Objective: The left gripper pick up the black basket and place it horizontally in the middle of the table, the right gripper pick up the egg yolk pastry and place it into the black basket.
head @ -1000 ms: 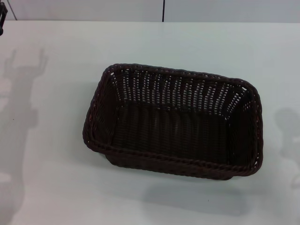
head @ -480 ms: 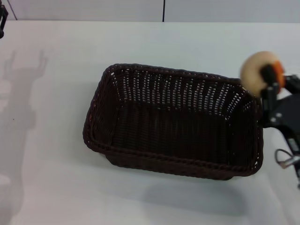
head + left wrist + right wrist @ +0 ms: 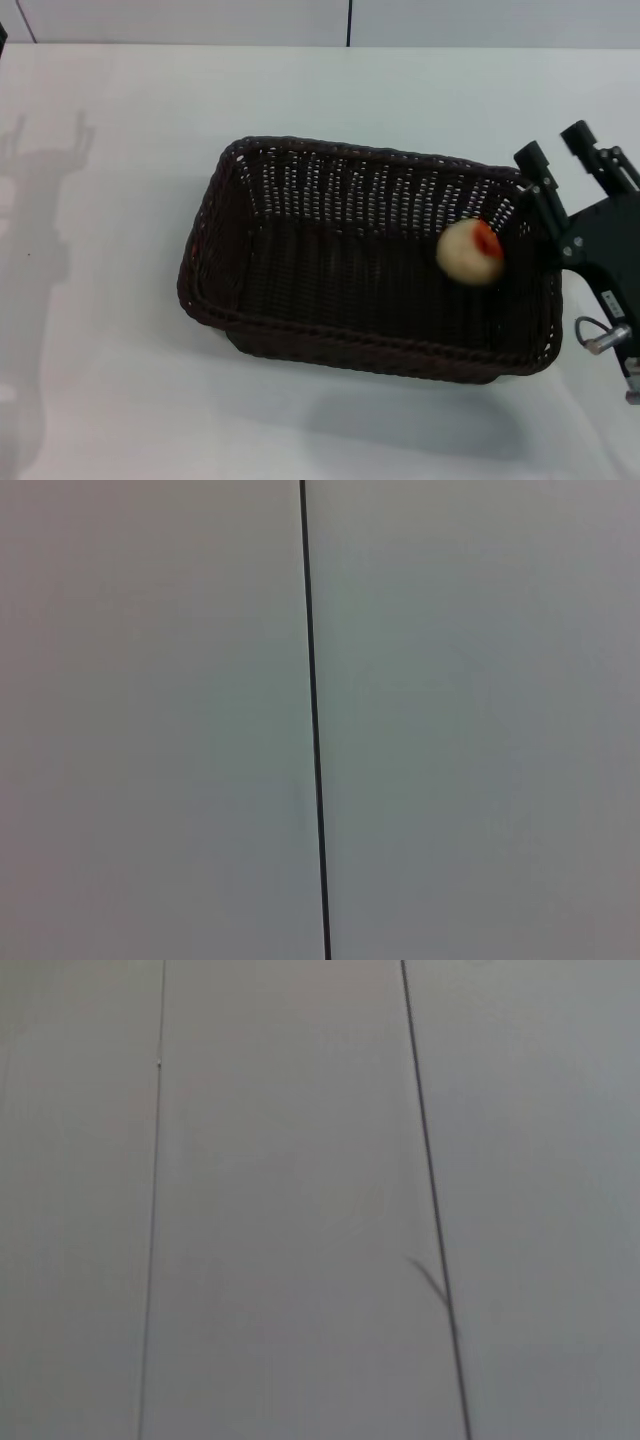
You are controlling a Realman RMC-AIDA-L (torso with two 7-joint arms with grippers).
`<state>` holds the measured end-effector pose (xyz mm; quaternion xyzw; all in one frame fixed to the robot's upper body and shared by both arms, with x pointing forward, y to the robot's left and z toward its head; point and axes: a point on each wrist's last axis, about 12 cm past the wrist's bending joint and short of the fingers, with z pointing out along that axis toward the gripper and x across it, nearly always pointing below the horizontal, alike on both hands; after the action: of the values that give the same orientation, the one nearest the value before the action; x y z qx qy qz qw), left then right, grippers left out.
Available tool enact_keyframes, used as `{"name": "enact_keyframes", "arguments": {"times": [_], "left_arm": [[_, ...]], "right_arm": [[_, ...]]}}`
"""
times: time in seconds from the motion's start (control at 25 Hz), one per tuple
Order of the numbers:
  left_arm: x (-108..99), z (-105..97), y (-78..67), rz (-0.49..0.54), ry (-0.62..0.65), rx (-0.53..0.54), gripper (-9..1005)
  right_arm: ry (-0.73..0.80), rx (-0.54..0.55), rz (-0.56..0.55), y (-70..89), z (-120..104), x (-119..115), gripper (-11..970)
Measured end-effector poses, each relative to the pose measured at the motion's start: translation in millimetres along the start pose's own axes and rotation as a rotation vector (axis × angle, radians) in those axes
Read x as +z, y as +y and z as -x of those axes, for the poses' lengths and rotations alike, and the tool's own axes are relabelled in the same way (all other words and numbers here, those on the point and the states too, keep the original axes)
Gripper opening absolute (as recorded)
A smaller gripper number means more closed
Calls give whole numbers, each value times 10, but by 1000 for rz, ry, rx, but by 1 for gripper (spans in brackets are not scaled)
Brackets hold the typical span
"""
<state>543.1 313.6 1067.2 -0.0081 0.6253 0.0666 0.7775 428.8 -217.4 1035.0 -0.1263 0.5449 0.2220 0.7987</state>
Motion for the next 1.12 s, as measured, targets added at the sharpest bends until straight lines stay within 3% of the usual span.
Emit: {"name": "enact_keyframes", "arguments": {"times": [0.16, 0.36, 0.72, 0.88, 1.12], "left_arm": [[-15, -6, 13, 3, 3, 1, 805], [-61, -36, 45, 9, 15, 7, 805], [-148, -103, 100, 19, 46, 21, 805], [-238, -159, 144, 31, 71, 28, 805], [-327, -191, 173, 44, 84, 25, 805]], "right_arm": [[-30, -15, -103, -75, 55, -131, 466], [-62, -68, -364, -278, 167, -491, 685], [-10, -236, -810, -672, 321, -1181, 811], [26, -225, -888, -746, 315, -1332, 808], [49, -198, -913, -790, 290, -1377, 808]]}}
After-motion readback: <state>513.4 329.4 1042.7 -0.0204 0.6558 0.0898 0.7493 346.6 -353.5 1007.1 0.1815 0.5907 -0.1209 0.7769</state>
